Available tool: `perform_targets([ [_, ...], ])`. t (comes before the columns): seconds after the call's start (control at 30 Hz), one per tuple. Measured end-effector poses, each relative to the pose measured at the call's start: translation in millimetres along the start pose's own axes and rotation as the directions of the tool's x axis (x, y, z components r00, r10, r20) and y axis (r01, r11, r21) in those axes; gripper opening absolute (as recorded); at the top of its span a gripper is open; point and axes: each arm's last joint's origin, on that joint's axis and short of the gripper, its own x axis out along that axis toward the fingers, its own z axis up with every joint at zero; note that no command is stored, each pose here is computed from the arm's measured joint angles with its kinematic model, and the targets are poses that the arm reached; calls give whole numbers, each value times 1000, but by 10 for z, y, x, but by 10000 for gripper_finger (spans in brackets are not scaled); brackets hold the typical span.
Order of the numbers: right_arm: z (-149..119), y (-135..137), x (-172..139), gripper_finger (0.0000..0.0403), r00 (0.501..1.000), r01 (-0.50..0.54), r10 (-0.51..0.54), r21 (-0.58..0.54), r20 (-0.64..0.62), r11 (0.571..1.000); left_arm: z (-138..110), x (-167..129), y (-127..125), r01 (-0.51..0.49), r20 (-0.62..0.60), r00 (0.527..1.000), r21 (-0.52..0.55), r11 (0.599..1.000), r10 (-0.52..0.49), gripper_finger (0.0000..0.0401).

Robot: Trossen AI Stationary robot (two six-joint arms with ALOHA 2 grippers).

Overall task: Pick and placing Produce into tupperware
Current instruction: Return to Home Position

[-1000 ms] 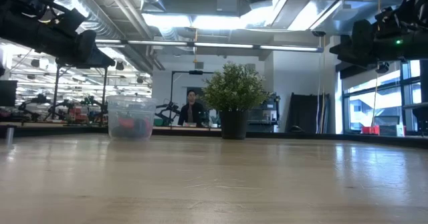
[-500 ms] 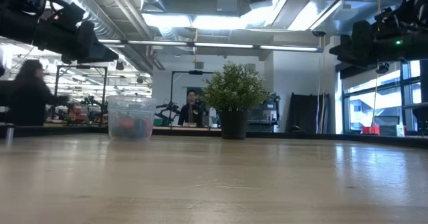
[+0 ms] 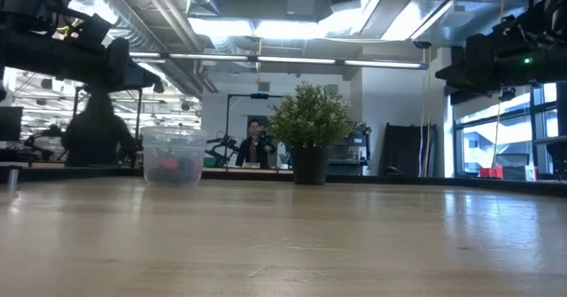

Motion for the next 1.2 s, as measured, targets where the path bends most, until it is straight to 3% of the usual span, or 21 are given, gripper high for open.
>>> perform_targets([
  [0.33,-30,-2,-1,229,1000,2,-2,10,-30,1000,-47,0,9,-24,-46,999,20,1000,25,145],
  [0.5,-63,-3,4,229,998,1,-5,-75,-63,997,-47,0,9,-24,-46,999,19,1000,25,145],
  [0.73,-86,2,18,229,996,0,-8,-87,-88,996,-46,0,8,-24,-45,999,12,1000,25,145],
  [0.97,-51,5,19,229,999,2,-4,-27,-53,1000,-46,0,8,-24,-45,999,12,1000,25,145],
  [1.2,-41,5,20,229,999,-1,-3,-106,-44,994,-46,0,8,-24,-45,999,12,1000,25,145],
])
